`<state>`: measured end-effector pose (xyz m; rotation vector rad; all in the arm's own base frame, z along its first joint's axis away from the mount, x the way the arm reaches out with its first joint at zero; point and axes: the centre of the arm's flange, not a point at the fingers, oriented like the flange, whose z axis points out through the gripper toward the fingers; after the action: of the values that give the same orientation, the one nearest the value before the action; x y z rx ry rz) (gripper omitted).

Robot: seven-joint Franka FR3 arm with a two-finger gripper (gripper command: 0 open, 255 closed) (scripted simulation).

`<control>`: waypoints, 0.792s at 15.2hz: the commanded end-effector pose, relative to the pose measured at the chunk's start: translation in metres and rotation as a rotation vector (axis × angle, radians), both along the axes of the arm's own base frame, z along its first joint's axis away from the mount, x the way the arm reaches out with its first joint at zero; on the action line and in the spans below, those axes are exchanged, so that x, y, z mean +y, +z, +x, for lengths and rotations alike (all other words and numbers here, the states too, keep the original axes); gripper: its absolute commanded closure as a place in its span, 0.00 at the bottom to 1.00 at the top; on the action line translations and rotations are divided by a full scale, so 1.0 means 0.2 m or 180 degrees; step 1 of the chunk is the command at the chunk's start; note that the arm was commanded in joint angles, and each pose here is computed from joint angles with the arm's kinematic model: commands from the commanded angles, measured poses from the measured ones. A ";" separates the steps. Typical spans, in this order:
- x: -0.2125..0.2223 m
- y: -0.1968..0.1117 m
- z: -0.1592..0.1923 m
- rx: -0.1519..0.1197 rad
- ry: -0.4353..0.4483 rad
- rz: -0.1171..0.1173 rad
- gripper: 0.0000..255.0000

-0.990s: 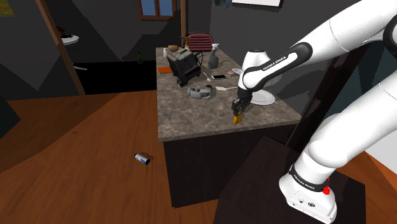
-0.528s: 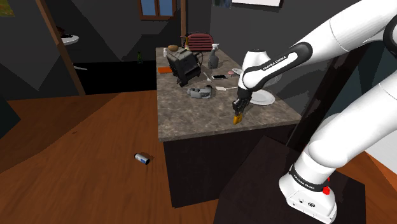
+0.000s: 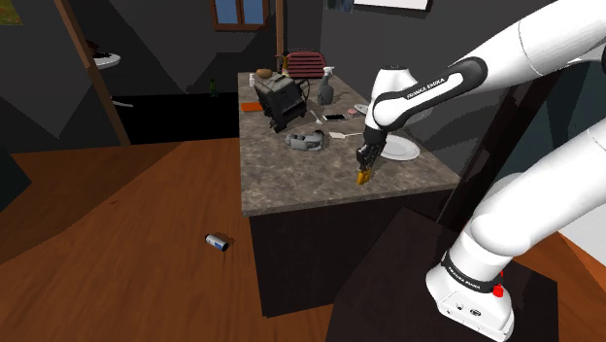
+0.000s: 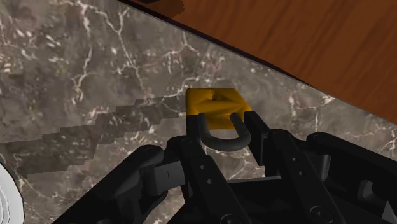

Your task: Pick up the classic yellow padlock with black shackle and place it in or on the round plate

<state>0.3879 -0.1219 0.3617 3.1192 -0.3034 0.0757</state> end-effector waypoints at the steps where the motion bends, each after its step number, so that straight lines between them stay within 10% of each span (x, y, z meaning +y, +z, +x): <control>1: 0.00 0.05 0.00 0.0002 0.0000 0.0001 1.00; 12: -0.07 0.32 0.01 0.0002 0.0000 0.0001 1.00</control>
<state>0.3878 -0.1288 0.4215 3.1193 -0.3040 0.0755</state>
